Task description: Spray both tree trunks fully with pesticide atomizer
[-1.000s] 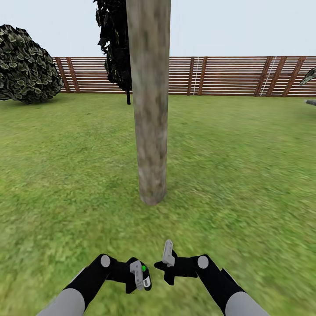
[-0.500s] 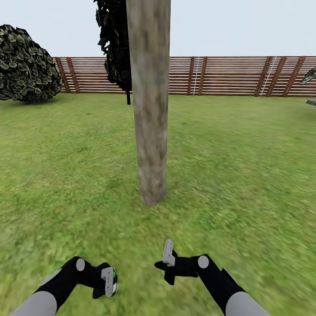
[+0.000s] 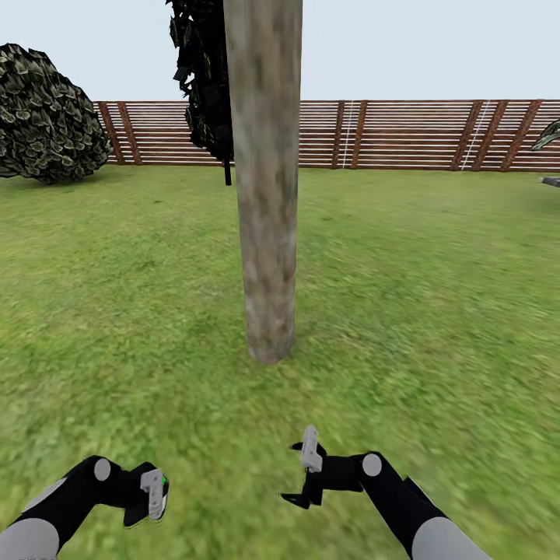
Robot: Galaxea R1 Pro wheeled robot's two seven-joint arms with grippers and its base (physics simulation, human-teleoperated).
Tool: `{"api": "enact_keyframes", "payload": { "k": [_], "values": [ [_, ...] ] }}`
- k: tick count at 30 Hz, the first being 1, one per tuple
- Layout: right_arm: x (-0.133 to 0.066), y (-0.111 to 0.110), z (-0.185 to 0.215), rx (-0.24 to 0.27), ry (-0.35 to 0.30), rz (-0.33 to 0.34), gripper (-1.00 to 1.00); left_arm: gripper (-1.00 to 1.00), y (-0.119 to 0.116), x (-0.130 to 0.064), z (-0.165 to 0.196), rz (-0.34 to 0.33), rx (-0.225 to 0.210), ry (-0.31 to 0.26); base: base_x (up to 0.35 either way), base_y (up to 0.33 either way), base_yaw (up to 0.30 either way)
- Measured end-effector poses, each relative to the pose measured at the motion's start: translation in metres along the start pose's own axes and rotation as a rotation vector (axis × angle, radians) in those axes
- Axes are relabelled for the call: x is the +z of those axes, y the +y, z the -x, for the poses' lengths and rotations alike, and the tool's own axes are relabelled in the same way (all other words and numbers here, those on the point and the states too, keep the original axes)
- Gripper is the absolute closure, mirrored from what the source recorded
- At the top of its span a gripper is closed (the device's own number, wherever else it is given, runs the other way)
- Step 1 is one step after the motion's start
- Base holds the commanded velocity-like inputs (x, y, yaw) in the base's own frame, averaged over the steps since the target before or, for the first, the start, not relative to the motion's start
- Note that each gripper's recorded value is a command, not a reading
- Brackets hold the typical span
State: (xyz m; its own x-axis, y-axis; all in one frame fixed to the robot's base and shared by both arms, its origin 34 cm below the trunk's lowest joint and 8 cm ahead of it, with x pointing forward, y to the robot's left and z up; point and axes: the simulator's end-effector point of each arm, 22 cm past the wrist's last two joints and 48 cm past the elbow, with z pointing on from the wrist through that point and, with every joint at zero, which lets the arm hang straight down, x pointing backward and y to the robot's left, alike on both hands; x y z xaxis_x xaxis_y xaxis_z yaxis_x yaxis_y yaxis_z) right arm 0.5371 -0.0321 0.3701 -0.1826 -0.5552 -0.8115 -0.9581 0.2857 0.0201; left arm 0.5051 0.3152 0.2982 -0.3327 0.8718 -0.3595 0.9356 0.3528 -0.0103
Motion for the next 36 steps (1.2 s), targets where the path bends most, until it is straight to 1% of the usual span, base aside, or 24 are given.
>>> {"api": "enact_keyframes", "payload": {
  "k": [3, 5, 6, 8, 9, 10, 11, 12, 13, 14, 15, 16, 17, 18, 19, 20, 21, 22, 23, 26, 29, 30, 31, 36],
  "values": [
    [-0.013, -0.009, -0.021, 0.008, 0.033, -0.024, -1.00, 1.00, 0.017, -0.005, -0.001, 0.072, -0.071, -0.032, 0.000, 0.000, 0.000],
    [-0.022, -0.017, -0.045, 0.049, 0.065, -0.068, -1.00, 1.00, 0.024, -0.006, -0.004, 0.109, -0.138, -0.057, 0.000, 0.000, 0.000],
    [-0.025, -0.020, -0.052, 0.069, 0.073, -0.087, -1.00, 1.00, 0.025, -0.006, -0.004, 0.116, -0.156, -0.063, 0.000, 0.000, 0.000],
    [-0.035, -0.031, -0.085, 0.173, 0.103, -0.185, -1.00, 1.00, 0.026, -0.002, -0.004, 0.145, -0.223, -0.090, 0.000, 0.000, 0.000],
    [-0.044, -0.036, -0.110, 0.262, 0.121, -0.259, -1.00, 1.00, 0.030, 0.003, 0.001, 0.182, -0.273, -0.115, 0.000, 0.000, 0.000],
    [-0.049, -0.037, -0.124, 0.318, 0.127, -0.303, -1.00, 1.00, 0.033, 0.007, 0.004, 0.214, -0.309, -0.130, 0.000, 0.000, 0.000],
    [-0.055, -0.037, -0.138, 0.376, 0.117, -0.356, -1.00, 1.00, 0.034, 0.013, 0.004, 0.257, -0.367, -0.143, 0.000, 0.000, 0.000],
    [-0.058, -0.038, -0.143, 0.402, 0.100, -0.391, -1.00, 1.00, 0.033, 0.018, 0.001, 0.282, -0.407, -0.145, 0.000, 0.000, 0.000],
    [-0.062, -0.042, -0.145, 0.419, 0.080, -0.430, -1.00, 1.00, 0.031, 0.022, -0.002, 0.304, -0.443, -0.143, 0.000, 0.000, 0.000],
    [-0.069, -0.051, -0.149, 0.436, 0.058, -0.498, -1.00, 1.00, 0.029, 0.028, -0.004, 0.337, -0.488, -0.140, 0.000, 0.000, 0.000],
    [-0.075, -0.057, -0.152, 0.448, 0.051, -0.547, -1.00, 1.00, 0.030, 0.030, -0.004, 0.362, -0.517, -0.143, 0.000, 0.000, 0.000],
    [-0.081, -0.062, -0.158, 0.458, 0.053, -0.596, -1.00, 1.00, 0.032, 0.033, -0.002, 0.386, -0.543, -0.150, 0.000, 0.000, 0.000],
    [-0.084, -0.064, -0.161, 0.463, 0.056, -0.621, -1.00, 1.00, 0.033, 0.033, 0.000, 0.399, -0.557, -0.154, 0.000, 0.000, 0.000],
    [-0.095, -0.068, -0.173, 0.476, 0.074, -0.698, -1.00, 1.00, 0.038, 0.034, 0.003, 0.439, -0.600, -0.168, 0.000, 0.000, 0.000],
    [-0.102, -0.070, -0.181, 0.483, 0.089, -0.748, -1.00, 1.00, 0.043, 0.032, 0.003, 0.471, -0.634, -0.178, 0.000, 0.000, 0.000],
    [-0.106, -0.071, -0.184, 0.486, 0.096, -0.771, -1.00, 1.00, 0.045, 0.031, 0.003, 0.487, -0.652, -0.183, 0.000, 0.000, 0.000],
    [-0.112, -0.073, -0.190, 0.490, 0.109, -0.811, -1.00, 1.00, 0.049, 0.030, 0.002, 0.513, -0.691, -0.193, 0.000, 0.000, 0.000],
    [-0.115, -0.073, -0.193, 0.492, 0.115, -0.828, -1.00, 1.00, 0.050, 0.029, 0.001, 0.524, -0.711, -0.198, 0.000, 0.000, 0.000],
    [-0.119, -0.074, -0.197, 0.495, 0.124, -0.853, -1.00, 1.00, 0.050, 0.029, 0.000, 0.535, -0.750, -0.207, 0.000, 0.000, 0.000],
    [-0.129, -0.078, -0.202, 0.502, 0.127, -0.910, -1.00, 1.00, 0.038, 0.037, -0.006, 0.530, -0.856, -0.217, 0.000, 0.000, 0.000],
    [-0.159, -0.094, -0.211, 0.598, 0.073, -1.045, -1.00, 1.00, 0.032, 0.041, -0.008, 0.513, -0.878, -0.200, 0.000, 0.000, 0.000],
    [-0.164, -0.096, -0.213, 0.611, 0.066, -1.066, -1.00, 1.00, 0.031, 0.041, -0.009, 0.510, -0.884, -0.193, 0.000, 0.000, 0.000],
    [-0.177, -0.097, -0.221, 0.645, 0.052, -1.116, -1.00, 1.00, 0.026, 0.044, -0.013, 0.492, -0.902, -0.161, 0.000, 0.000, 0.000],
    [-0.184, -0.076, -0.238, 0.679, 0.067, -1.139, -1.00, 1.00, 0.018, 0.051, -0.008, 0.467, -0.926, -0.141, 0.136, 0.000, 0.000]
  ]
}}
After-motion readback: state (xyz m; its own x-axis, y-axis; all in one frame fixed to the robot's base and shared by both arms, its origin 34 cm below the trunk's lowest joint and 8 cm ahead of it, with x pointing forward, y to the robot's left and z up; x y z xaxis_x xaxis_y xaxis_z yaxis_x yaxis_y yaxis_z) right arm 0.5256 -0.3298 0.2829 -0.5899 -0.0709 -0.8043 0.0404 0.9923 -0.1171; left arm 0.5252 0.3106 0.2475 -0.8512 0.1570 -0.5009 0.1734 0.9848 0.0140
